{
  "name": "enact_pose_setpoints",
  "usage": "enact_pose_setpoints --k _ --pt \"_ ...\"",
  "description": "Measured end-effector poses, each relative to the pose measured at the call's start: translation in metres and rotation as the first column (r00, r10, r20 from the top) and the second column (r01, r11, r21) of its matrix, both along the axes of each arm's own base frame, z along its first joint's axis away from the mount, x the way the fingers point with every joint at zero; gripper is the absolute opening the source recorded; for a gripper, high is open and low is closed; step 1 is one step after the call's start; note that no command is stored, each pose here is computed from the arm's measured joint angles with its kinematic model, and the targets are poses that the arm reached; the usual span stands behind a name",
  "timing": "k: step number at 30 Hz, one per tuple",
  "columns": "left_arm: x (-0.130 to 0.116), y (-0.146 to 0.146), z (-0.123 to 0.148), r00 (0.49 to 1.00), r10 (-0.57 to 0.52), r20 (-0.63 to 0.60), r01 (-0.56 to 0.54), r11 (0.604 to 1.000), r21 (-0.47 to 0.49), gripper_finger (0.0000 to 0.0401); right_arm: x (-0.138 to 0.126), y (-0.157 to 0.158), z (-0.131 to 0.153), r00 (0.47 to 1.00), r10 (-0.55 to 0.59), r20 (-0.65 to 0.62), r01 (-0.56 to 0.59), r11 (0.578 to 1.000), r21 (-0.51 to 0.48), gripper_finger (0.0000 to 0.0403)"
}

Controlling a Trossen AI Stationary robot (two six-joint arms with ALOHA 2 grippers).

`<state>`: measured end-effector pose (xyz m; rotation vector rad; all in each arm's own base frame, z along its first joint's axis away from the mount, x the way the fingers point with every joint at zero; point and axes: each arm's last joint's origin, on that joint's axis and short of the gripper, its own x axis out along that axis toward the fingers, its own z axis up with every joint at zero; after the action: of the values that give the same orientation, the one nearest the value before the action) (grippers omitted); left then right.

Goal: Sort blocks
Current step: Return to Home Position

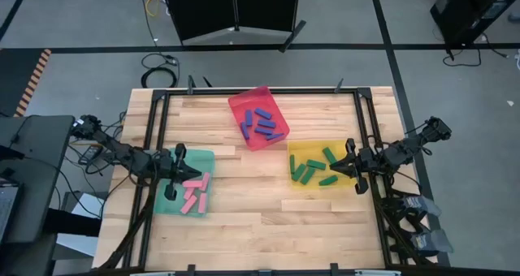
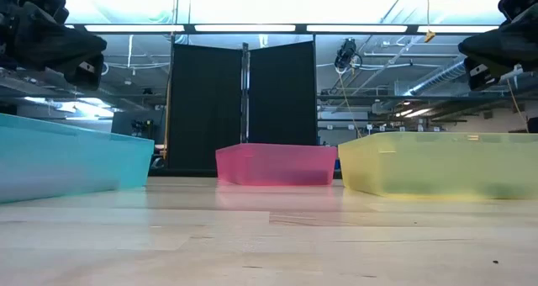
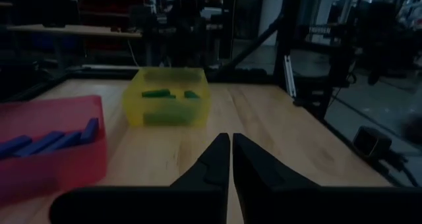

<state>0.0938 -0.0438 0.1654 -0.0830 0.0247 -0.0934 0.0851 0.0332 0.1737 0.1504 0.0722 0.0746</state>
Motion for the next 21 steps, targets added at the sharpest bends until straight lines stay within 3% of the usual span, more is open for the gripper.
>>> enact_pose_setpoints --k 21 --pt "0.0000 0.0001 -0.0015 1.000 0.002 -0.013 -0.002 1.000 0.005 0.0034 0.0000 0.0000 0.0002 1.000 0.000 0.001 0.000 1.000 -0.002 0.0041"
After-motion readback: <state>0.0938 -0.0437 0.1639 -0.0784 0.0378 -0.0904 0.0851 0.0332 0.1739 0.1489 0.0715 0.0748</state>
